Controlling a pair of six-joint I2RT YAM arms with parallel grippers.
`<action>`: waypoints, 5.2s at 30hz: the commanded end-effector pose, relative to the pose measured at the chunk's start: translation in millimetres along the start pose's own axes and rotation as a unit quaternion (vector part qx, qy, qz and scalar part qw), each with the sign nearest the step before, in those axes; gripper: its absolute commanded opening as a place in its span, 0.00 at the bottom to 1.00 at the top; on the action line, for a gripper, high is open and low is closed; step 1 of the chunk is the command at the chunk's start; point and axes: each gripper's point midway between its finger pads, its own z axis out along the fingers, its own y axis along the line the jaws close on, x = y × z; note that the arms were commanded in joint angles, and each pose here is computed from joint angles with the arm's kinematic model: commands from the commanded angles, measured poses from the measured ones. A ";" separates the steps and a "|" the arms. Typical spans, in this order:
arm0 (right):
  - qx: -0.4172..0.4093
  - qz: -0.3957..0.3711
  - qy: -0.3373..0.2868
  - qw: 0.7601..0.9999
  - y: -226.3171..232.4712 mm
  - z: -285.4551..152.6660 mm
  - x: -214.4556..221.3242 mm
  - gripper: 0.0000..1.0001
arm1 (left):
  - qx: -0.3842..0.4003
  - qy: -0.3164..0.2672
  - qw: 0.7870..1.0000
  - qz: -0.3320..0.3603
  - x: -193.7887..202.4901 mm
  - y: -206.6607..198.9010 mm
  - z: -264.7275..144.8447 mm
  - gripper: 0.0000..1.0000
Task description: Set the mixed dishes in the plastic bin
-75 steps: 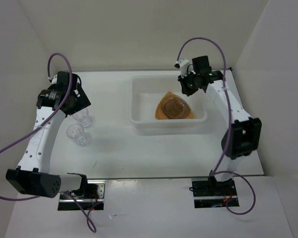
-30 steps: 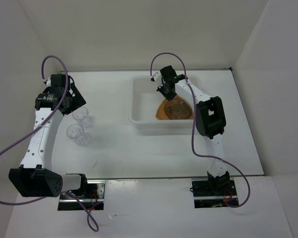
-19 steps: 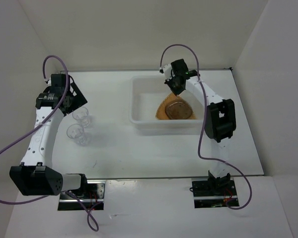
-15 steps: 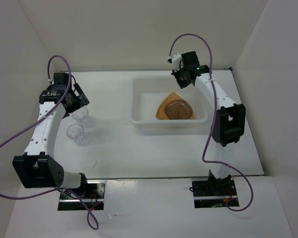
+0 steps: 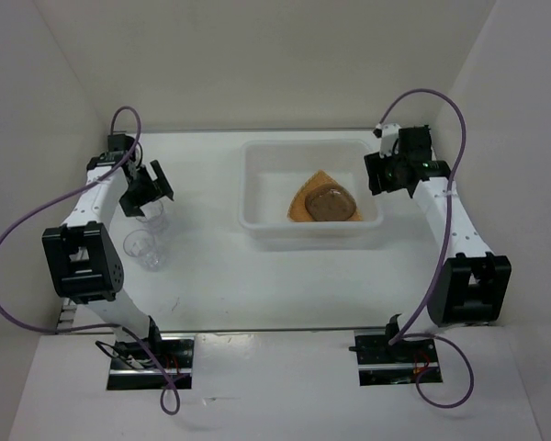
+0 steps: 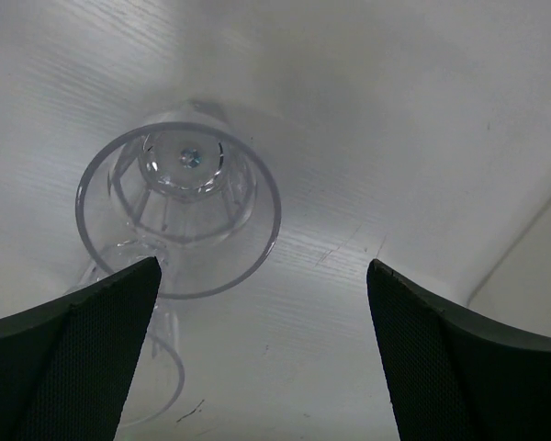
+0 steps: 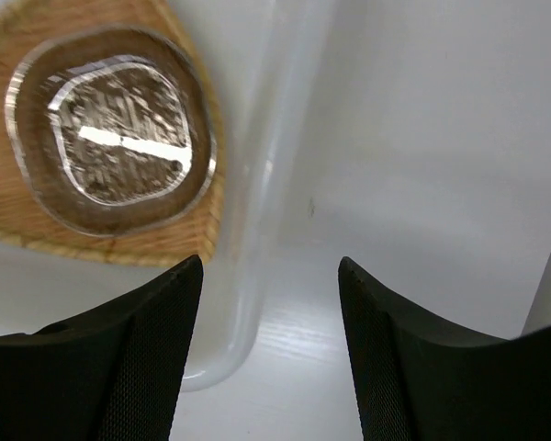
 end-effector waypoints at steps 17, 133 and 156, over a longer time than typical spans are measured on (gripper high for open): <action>0.088 0.114 0.024 0.989 -21.3 18.6 71.5 0.66 | 0.036 0.012 0.997 0.066 -7.1 -48.9 47.4 0.82; -0.194 -0.079 -0.012 0.978 94.3 4.5 14.2 0.00 | 0.044 0.006 0.962 0.271 39.3 -249.5 74.5 0.89; 0.092 -0.041 -0.004 0.995 1.7 -62.2 80.9 0.38 | -0.072 -0.099 0.990 0.066 -21.2 -45.8 -109.0 1.00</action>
